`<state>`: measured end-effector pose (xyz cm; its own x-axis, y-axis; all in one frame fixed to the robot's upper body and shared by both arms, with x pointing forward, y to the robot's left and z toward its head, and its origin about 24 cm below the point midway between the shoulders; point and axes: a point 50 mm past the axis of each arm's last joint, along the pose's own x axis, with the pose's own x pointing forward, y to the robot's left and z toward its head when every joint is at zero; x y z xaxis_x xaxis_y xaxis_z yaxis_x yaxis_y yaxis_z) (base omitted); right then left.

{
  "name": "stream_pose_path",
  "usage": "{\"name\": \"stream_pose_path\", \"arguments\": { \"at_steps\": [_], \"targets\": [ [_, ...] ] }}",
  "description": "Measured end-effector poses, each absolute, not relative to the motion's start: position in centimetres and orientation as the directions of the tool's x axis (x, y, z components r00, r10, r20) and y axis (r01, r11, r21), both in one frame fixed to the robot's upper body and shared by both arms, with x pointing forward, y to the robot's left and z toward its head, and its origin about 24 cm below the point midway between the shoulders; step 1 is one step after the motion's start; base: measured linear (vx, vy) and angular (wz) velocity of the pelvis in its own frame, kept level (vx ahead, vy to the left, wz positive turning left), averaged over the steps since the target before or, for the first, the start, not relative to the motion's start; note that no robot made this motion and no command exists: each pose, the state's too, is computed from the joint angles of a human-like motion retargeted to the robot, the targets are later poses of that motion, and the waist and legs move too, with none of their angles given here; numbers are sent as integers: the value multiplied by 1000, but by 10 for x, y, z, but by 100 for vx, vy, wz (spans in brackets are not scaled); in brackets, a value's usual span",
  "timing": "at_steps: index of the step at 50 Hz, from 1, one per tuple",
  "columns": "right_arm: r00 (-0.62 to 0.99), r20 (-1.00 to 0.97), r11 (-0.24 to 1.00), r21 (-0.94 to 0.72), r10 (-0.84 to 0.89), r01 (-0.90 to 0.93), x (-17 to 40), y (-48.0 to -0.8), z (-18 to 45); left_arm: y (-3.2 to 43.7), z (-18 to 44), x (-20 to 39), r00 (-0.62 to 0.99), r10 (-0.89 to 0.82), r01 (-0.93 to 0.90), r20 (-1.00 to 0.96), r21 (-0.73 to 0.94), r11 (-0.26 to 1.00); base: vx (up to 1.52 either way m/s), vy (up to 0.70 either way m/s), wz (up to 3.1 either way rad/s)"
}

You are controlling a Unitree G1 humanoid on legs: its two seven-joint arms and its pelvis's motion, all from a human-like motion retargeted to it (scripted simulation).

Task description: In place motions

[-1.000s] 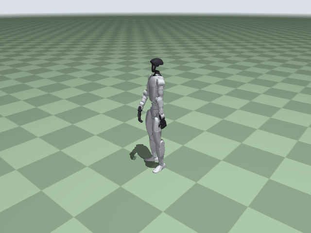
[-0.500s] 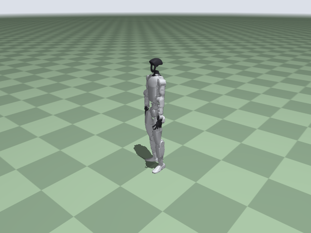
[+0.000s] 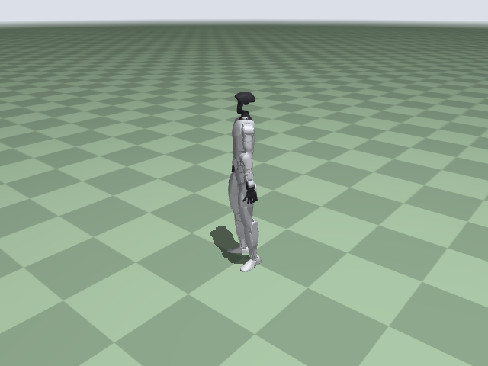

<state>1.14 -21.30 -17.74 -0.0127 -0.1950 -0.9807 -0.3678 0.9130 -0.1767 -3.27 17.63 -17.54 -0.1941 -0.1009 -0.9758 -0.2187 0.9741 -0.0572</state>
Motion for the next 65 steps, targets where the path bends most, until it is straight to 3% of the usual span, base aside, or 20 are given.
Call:
{"name": "stream_pose_path", "arguments": {
  "at_steps": [13,28,65],
  "targets": [
    [11,-995,802,-90,-104,-591,38,-205,-177,170,-178,-20,-182,-55,-99,-982,-37,994,-1,1,10],
    [-145,-979,861,-51,-144,-506,10,-222,-174,176,-179,-2,-131,-47,-81,-990,-37,996,0,0,6],
    [-129,-983,845,-41,-129,-533,8,-218,-176,174,-178,-13,-169,-65,-48,-983,-58,997,0,0,0]
  ]
}}
